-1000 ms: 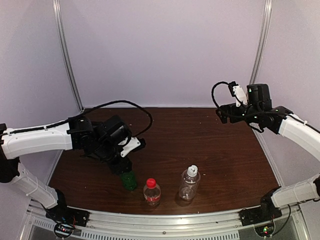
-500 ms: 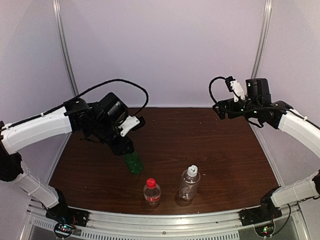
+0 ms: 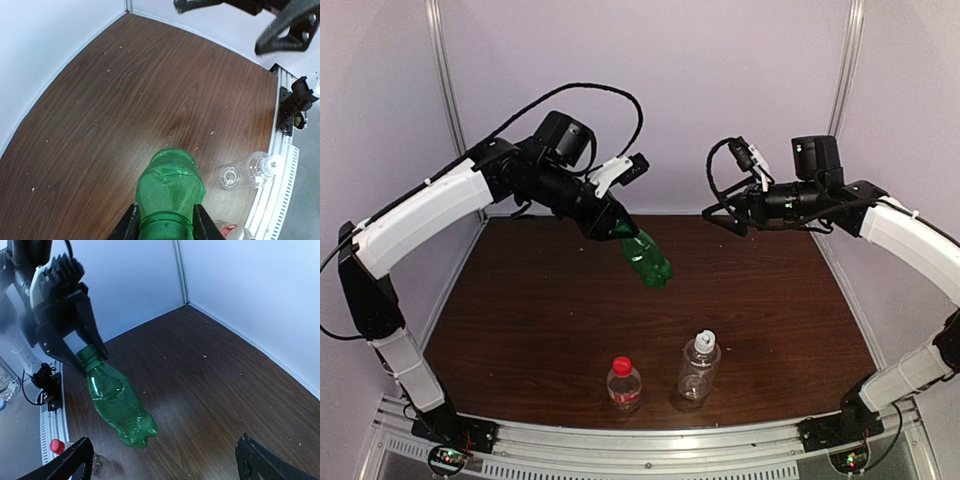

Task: Unscrew the bottle caps

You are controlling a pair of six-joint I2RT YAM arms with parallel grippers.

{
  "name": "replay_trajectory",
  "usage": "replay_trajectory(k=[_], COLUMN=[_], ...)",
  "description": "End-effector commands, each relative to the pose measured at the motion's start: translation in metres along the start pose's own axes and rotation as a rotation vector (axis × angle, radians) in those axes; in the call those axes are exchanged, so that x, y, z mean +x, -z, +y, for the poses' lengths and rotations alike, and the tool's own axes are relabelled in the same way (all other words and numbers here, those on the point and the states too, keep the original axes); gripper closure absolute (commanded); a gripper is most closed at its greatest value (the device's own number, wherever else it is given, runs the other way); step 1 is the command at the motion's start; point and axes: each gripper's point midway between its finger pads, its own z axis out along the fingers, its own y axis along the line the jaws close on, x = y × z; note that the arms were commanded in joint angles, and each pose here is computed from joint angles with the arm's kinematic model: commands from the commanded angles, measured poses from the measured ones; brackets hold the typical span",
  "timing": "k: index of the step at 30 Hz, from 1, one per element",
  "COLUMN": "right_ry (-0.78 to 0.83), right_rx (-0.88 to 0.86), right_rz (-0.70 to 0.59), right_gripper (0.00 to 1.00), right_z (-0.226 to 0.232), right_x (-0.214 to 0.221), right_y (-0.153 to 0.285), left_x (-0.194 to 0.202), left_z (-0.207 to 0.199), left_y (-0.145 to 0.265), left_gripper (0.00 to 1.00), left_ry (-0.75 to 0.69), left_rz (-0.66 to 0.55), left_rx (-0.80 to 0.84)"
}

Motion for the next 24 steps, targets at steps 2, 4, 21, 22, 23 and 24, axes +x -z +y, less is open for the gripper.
replay_trajectory(k=[2, 4, 21, 22, 23, 24], right_ry=[0.086, 0.088, 0.164, 0.165, 0.165, 0.166], right_rx=[-0.21, -0.237, -0.311, -0.314, -0.315, -0.315], right_rz=[-0.004, 0.004, 0.131, 0.136, 0.142, 0.147], right_gripper=[0.0, 0.0, 0.07, 0.08, 0.1, 0.13], right_z=[0.046, 0.051, 0.08, 0.08, 0.08, 0.08], right_x=[-0.01, -0.009, 0.018, 0.019, 0.02, 0.022], right_y=[-0.01, -0.014, -0.053, -0.055, -0.056, -0.058], left_x=[-0.044, -0.053, -0.078, -0.079, -0.079, -0.079], left_z=[-0.022, -0.024, -0.043, -0.043, -0.044, -0.045], left_y=[0.011, 0.013, 0.021, 0.021, 0.021, 0.021], left_gripper=[0.95, 0.94, 0.95, 0.95, 0.95, 0.95], left_ry=[-0.062, -0.062, -0.017, -0.016, -0.015, -0.014], left_rz=[-0.122, -0.146, -0.229, -0.232, -0.232, -0.233], left_rx=[0.144, 0.159, 0.284, 0.289, 0.295, 0.299])
